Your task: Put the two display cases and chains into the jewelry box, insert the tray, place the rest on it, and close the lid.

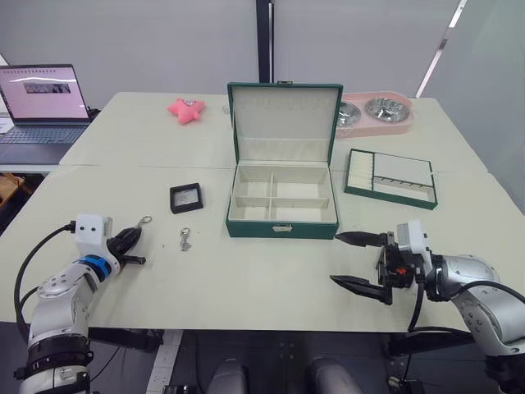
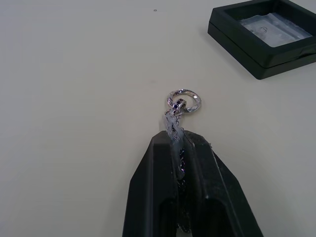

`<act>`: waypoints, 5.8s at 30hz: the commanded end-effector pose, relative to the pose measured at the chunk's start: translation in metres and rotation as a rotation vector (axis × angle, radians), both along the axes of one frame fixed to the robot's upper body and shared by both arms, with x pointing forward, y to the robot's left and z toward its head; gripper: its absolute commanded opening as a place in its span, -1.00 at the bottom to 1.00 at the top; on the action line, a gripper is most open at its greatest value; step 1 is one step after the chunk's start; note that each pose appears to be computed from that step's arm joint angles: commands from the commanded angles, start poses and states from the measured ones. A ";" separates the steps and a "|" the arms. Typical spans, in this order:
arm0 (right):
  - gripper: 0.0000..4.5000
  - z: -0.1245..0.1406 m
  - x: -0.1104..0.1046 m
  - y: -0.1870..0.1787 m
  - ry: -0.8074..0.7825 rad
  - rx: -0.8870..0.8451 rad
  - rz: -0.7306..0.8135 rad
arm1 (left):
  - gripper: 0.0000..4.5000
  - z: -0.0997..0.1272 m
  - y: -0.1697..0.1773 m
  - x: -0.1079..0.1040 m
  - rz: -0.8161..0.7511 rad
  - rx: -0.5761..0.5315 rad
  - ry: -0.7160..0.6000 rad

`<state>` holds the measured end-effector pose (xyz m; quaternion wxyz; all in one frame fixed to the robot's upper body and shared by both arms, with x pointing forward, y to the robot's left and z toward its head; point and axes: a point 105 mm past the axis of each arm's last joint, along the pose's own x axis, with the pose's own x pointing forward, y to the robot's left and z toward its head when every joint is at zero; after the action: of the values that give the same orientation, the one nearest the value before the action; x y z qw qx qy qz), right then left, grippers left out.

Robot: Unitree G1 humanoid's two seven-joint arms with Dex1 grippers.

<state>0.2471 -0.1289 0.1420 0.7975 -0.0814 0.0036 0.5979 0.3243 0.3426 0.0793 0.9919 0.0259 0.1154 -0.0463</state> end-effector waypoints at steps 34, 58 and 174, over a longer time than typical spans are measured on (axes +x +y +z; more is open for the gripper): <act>1.00 0.057 0.037 -0.018 -0.166 0.060 -0.149 | -0.99 0.150 -0.188 0.028 -0.478 -0.168 -0.380; 1.00 0.059 0.041 -0.028 -0.143 0.112 -0.310 | -0.99 0.123 -0.243 0.087 -0.341 -0.122 -0.305; 1.00 0.021 0.037 -0.104 -0.042 0.085 -0.520 | 0.99 0.063 0.001 -0.052 -0.032 -0.039 -0.165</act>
<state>0.2855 -0.2514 0.1505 0.9390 -0.0578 0.0043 0.3390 0.2713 0.3494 0.1314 0.9970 0.0054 0.0522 -0.0572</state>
